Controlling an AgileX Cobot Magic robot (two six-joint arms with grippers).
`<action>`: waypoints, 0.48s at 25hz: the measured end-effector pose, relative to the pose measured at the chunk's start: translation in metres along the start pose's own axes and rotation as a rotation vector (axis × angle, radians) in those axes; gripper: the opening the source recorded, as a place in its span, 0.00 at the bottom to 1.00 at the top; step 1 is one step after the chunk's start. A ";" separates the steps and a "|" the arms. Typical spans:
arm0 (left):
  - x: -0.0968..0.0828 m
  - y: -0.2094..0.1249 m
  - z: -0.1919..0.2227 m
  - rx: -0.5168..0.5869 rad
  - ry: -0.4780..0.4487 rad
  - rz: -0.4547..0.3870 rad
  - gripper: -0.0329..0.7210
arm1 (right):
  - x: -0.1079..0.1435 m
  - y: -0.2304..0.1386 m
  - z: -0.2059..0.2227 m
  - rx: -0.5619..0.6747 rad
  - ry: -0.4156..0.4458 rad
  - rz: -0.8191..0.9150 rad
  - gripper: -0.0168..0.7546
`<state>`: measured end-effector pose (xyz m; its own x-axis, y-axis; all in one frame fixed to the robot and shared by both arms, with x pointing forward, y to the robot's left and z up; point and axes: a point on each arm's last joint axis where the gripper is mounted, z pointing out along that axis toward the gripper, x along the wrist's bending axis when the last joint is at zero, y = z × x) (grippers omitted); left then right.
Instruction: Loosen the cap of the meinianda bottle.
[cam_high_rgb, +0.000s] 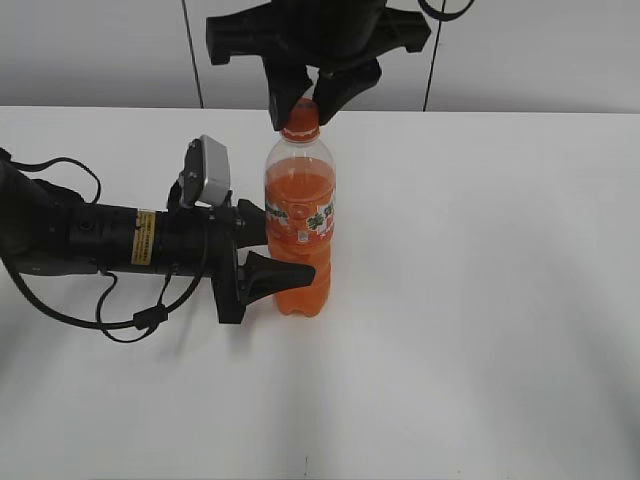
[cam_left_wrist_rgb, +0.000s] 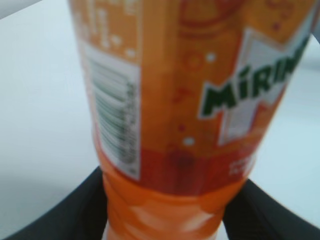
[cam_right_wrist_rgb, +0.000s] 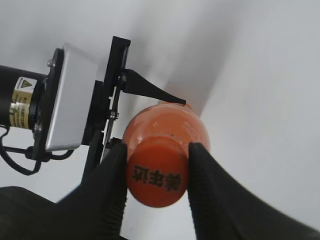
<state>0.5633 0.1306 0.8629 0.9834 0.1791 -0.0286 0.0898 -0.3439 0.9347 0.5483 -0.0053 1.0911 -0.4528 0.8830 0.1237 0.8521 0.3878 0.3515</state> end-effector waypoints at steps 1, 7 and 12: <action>0.000 0.000 0.000 0.000 0.000 0.000 0.59 | 0.000 0.000 0.000 0.000 0.000 -0.030 0.38; 0.000 0.000 0.000 -0.001 -0.002 0.001 0.59 | 0.001 0.000 0.000 0.000 0.006 -0.387 0.38; 0.000 0.000 0.000 -0.001 -0.002 0.002 0.59 | 0.001 0.000 0.000 -0.001 0.006 -0.806 0.38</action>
<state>0.5630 0.1305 0.8630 0.9840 0.1762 -0.0278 0.0879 -0.3432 0.9351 0.5481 -0.0047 1.0907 -0.9297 0.3304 -0.1630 0.2628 0.9047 0.3353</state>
